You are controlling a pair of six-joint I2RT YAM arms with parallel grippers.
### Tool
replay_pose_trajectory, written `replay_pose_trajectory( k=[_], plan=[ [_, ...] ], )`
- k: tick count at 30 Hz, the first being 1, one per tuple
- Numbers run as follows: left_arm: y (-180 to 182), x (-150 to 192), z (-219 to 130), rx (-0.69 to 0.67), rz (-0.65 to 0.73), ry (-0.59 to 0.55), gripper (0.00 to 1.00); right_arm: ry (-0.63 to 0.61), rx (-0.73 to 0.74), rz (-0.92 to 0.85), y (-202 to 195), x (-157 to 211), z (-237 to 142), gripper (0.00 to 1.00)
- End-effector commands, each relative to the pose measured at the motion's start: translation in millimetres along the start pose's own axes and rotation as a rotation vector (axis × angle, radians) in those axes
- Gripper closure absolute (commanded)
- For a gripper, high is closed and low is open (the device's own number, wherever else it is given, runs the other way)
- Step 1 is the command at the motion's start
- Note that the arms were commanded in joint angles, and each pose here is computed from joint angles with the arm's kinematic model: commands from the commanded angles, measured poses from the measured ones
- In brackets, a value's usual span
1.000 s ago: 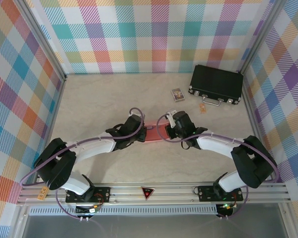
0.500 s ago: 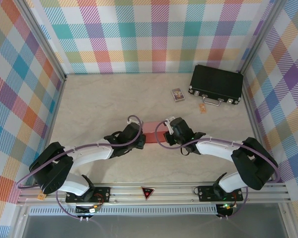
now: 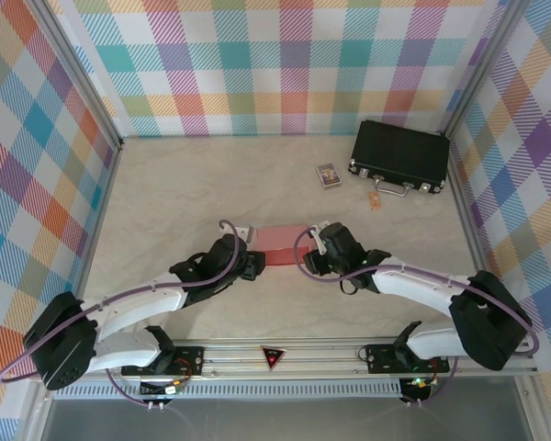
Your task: Fold the paper box
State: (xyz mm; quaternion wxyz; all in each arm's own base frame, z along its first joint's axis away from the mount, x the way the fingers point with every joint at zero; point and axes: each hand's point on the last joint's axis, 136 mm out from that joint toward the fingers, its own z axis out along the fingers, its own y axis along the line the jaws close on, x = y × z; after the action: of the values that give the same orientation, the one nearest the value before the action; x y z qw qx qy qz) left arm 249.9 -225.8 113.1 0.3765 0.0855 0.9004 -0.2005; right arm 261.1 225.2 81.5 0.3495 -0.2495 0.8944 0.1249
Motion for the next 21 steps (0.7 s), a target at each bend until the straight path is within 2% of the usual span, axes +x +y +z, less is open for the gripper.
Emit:
replay_pose_trajectory(
  k=[1,8,10,13,17,21],
  plan=[
    [8.5,10.7,-15.5,-0.017,0.023,0.003,0.5,0.033,0.015,0.014,-3.9,14.4,-11.3,0.48],
    [23.5,-23.4,-66.5,-0.068,0.021,-0.15,0.47,-0.063,0.095,0.059,-21.9,-1.3,-48.6,0.44],
    [33.9,-33.9,-79.4,-0.129,0.018,-0.187,0.46,-0.075,0.162,0.09,-34.9,-5.2,-59.1,0.44],
    [45.8,-52.5,-92.4,-0.222,0.006,-0.246,0.39,-0.057,0.255,0.157,-57.3,-7.7,-71.6,0.43],
    [43.7,-76.4,-91.2,-0.264,0.009,-0.255,0.35,-0.036,0.201,0.224,-62.2,-25.9,-77.6,0.43],
    [27.8,-95.1,-65.8,-0.198,-0.005,-0.19,0.3,-0.024,0.135,0.25,-56.7,-54.8,-74.9,0.43]
  ],
)
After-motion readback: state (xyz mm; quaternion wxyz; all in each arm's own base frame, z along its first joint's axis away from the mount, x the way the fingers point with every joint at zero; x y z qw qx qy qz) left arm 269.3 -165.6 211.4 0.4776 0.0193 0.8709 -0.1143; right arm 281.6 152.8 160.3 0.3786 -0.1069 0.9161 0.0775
